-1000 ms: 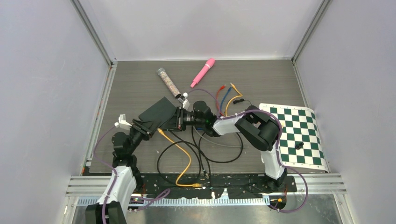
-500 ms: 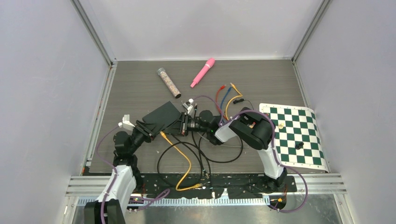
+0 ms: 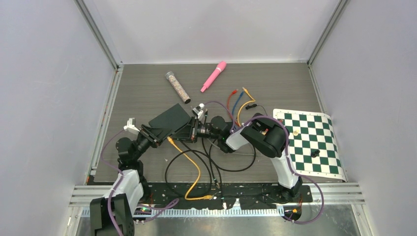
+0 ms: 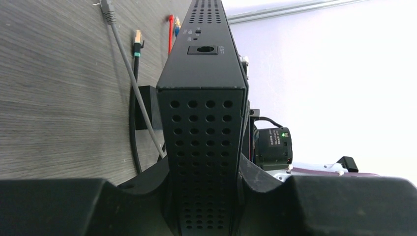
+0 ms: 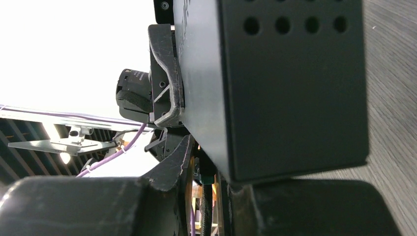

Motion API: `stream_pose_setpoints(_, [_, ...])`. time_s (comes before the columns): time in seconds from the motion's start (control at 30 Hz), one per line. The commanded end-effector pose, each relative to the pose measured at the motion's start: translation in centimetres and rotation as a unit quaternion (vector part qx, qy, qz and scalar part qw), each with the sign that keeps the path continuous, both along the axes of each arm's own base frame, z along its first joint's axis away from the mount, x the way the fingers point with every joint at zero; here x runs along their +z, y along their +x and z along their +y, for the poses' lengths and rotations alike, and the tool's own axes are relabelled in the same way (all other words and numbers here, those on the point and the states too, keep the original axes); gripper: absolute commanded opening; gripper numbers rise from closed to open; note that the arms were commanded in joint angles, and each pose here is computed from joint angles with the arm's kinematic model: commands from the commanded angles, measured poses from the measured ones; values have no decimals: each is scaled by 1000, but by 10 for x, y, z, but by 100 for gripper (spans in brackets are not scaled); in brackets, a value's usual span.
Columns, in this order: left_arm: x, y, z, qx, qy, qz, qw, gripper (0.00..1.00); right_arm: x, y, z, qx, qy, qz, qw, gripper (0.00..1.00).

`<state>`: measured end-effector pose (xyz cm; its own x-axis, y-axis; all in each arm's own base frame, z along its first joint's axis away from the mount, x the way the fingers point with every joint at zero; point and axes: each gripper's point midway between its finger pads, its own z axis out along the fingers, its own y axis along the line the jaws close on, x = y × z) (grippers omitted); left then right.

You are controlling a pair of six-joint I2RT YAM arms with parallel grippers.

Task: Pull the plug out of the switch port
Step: Pull the connector from the switch port.

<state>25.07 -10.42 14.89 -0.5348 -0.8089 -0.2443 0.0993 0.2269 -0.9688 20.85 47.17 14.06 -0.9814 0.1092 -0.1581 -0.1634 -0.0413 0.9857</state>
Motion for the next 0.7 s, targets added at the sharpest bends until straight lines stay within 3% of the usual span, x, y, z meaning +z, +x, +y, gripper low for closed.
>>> stream_pose_setpoints(0.0, [98,41,91,241,26,-200,949,0,-10,-62,-23,147,-25,13,989,5])
stream_pose_setpoints(0.1, [101,42,97,242,31,-205,948,0,-9,-66,-21,159,-25,10,987,5])
stream_pose_setpoints(0.27, [111,44,108,250,32,-216,943,0,-32,-70,-18,166,-105,-1,980,5])
stream_pose_setpoints(0.67, [116,49,135,294,23,-215,931,0,-29,-79,-14,183,-91,1,979,5])
